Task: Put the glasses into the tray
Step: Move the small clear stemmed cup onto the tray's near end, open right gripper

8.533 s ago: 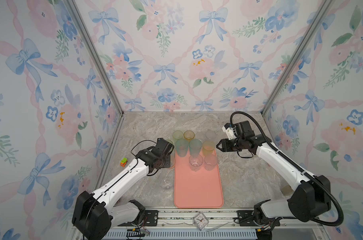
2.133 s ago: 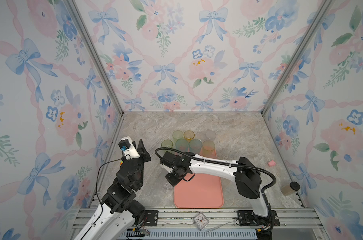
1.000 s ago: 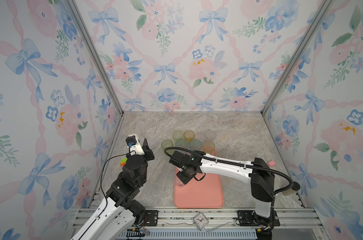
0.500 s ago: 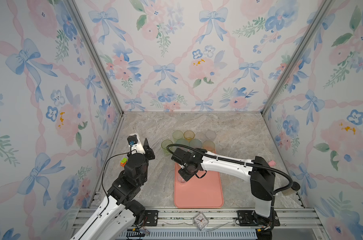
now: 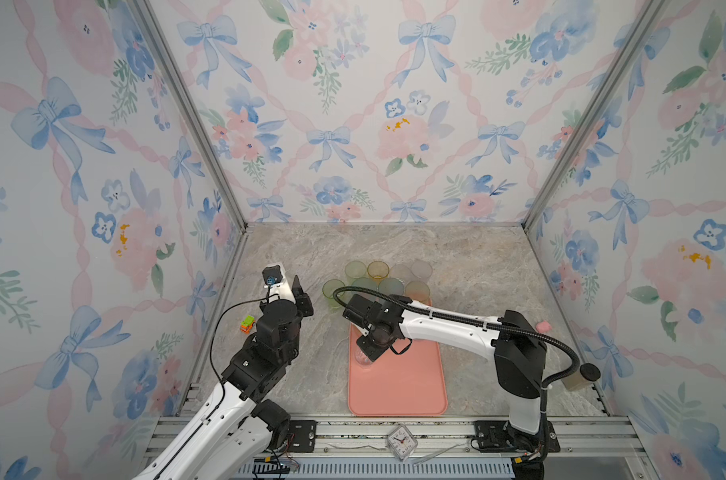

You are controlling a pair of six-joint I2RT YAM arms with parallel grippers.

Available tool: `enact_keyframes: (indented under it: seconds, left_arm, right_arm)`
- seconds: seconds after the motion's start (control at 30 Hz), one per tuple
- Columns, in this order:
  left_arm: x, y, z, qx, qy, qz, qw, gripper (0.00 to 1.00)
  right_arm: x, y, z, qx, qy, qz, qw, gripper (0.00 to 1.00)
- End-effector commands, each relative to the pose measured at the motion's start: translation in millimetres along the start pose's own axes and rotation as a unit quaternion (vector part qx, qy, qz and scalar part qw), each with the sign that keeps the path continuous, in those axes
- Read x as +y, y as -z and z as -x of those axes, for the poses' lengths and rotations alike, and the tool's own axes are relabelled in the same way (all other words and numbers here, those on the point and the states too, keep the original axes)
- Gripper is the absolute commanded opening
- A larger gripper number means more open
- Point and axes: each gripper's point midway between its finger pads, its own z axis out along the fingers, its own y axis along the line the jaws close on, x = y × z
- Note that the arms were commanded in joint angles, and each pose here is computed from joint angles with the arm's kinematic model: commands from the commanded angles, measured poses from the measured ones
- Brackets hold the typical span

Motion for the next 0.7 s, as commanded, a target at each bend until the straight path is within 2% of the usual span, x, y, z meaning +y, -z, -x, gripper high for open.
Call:
enact_keyframes:
  seconds: [0.0,0.3,0.47,0.67]
  left_arm:
    - [-1.0,0.3,10.6,-0.008,0.000,-0.002,1.000,0.36]
    - [-3.0,-2.7,9.8,-0.005,-0.002,-0.003,1.000,0.36]
    - [-3.7,-3.4,9.4,-0.003,-0.002,-0.004,1.000,0.36]
    - [-3.8,-3.5,8.7,-0.002,-0.002,-0.006,1.000,0.36]
  right_arm:
    - [-0.2,-3.3,7.3,-0.001,0.000,0.008,1.000,0.02]
    - [-0.7,-5.9,7.0,0.003,-0.003,0.014,1.000,0.05]
    - [0.1,-3.9,7.3,0.001,-0.003,0.017,1.000,0.13]
    - [-0.3,-1.3,7.3,-0.002,-0.005,0.018,1.000,0.15]
